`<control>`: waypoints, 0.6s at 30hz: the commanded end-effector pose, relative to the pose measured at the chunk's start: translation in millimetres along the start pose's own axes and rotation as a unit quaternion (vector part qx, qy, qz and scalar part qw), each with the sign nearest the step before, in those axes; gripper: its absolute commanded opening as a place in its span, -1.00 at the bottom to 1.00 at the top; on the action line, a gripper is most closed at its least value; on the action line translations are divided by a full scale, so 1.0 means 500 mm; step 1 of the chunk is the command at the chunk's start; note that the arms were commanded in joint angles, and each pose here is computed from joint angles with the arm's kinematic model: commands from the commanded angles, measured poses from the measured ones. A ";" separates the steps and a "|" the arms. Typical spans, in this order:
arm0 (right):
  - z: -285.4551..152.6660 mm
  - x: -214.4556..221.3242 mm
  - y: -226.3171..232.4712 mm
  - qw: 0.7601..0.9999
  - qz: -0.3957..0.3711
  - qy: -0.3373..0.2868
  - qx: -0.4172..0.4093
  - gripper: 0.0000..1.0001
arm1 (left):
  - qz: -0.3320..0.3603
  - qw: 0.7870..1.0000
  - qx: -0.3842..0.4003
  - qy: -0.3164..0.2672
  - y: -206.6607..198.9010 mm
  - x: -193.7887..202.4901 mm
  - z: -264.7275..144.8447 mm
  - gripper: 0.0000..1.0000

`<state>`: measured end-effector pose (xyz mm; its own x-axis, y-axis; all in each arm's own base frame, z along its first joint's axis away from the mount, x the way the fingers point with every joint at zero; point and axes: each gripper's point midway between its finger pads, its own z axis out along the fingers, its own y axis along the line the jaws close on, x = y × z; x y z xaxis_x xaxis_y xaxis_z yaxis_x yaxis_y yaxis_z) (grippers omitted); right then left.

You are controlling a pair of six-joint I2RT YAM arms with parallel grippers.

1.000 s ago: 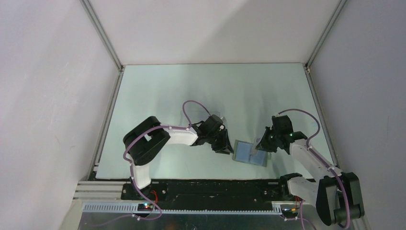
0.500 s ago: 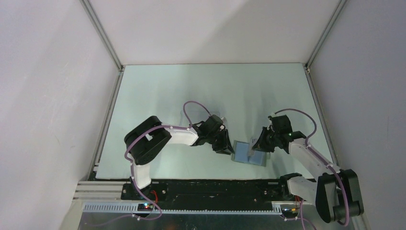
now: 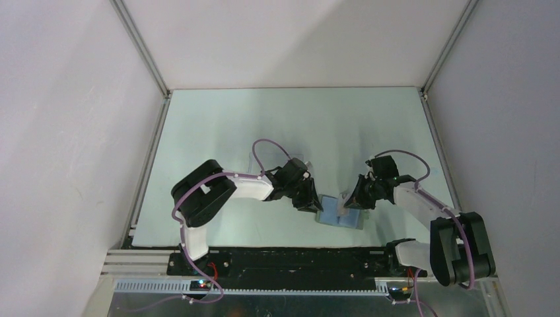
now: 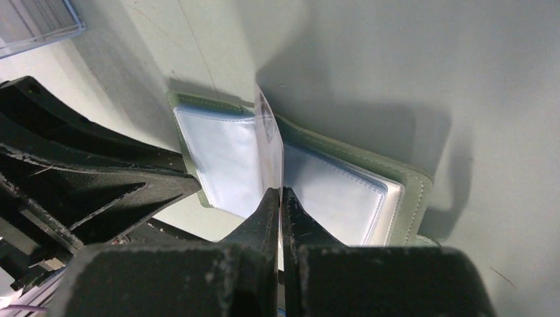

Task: Put the credit cards into the card holder
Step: Insert the credit card into the card holder.

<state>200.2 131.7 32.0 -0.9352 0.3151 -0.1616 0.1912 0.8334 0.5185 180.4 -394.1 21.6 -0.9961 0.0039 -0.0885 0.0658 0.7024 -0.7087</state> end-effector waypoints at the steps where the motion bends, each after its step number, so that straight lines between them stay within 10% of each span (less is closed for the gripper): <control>1: 0.008 0.045 -0.001 0.999 -0.015 0.045 0.008 -1.00 | -0.007 1.000 0.005 -0.009 -0.004 -0.010 0.000 -0.40; 8: 0.003 0.072 0.012 0.997 -0.014 0.073 -0.005 -1.00 | -0.026 0.999 -0.015 -0.015 0.030 -0.007 -0.004 -0.97; 18: -0.007 0.084 0.040 0.994 -0.017 0.095 -0.050 -1.00 | -0.035 0.999 -0.034 -0.025 0.054 -0.009 -0.011 -1.00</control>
<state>195.5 149.6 41.7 -0.9547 0.2592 -0.1460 0.1344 0.8137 0.5655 183.3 -386.8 15.9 -0.9965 -0.0256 -0.0799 0.0389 0.7026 -0.7106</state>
